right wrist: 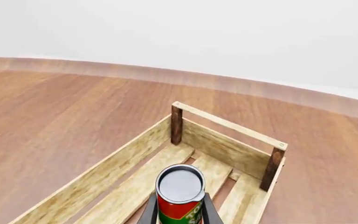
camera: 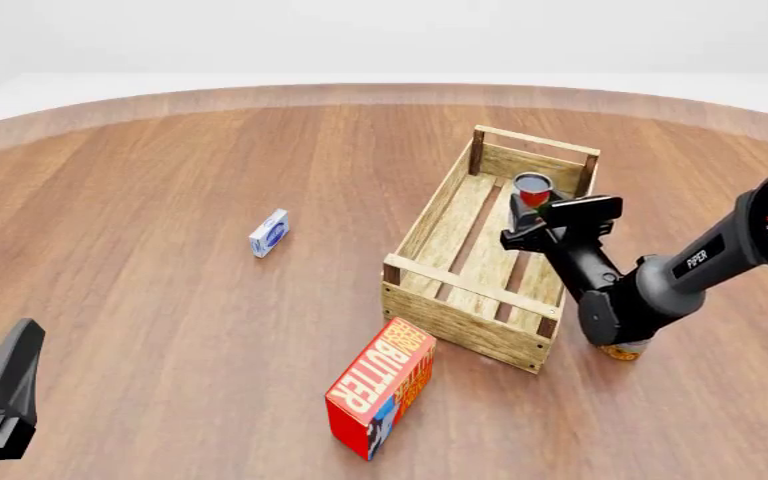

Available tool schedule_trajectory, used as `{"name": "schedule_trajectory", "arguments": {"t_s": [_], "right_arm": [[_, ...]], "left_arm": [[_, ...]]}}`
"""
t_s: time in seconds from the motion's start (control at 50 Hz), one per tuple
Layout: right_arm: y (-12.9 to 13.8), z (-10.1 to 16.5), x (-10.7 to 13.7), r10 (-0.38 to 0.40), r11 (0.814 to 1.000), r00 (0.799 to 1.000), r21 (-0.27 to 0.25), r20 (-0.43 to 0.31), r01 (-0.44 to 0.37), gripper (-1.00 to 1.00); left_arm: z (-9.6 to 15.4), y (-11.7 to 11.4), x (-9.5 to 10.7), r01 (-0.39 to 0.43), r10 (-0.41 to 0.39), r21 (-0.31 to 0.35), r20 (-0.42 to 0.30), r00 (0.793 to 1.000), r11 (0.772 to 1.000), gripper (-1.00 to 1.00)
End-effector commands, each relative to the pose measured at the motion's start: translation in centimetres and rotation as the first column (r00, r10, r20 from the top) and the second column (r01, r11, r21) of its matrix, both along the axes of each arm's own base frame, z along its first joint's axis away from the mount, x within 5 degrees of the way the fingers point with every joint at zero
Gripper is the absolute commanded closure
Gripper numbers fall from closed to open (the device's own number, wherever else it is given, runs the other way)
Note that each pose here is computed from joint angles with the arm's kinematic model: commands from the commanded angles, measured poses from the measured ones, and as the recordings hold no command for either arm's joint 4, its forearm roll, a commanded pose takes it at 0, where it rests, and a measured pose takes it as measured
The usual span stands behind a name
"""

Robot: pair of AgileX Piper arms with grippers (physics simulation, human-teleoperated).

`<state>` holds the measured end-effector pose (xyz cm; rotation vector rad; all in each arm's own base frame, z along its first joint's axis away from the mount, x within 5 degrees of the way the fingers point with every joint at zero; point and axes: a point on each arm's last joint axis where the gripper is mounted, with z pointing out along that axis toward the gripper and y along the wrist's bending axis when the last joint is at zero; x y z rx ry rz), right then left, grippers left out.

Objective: Pick up the tomato sauce, and put it in the wooden tray.

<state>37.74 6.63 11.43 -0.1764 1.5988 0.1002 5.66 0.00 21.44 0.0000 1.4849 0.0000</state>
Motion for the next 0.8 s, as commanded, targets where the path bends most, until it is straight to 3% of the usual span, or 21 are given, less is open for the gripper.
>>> {"name": "schedule_trajectory", "arguments": {"t_s": [0.02, 0.16, 0.18, 0.8], "right_arm": [[-0.3, -1.3, 0.1, -0.010, 1.000, 0.999, 0.008, -0.042, 0.010, 1.00], [-0.5, -0.9, -0.1, -0.014, 1.000, 0.999, 0.011, -0.038, 0.014, 1.00], [-0.4, -0.9, -0.1, -0.011, 1.000, 0.999, 0.010, -0.036, 0.012, -1.00], [-0.6, -0.4, -1.5, -0.010, 1.000, 0.999, 0.010, -0.036, 0.011, -1.00]], "left_arm": [[0.0, 0.0, 0.0, 0.000, 0.000, 0.000, 0.000, 1.000, 1.000, -1.00], [0.0, 0.0, 0.0, 0.000, 0.000, 0.000, 0.000, 1.000, 1.000, -1.00], [0.0, 0.0, 0.0, 0.000, 0.000, 0.000, 0.000, 1.000, 1.000, -1.00], [0.0, 0.0, 0.0, 0.000, 0.000, 0.000, 0.000, 1.000, 1.000, -1.00]]}}
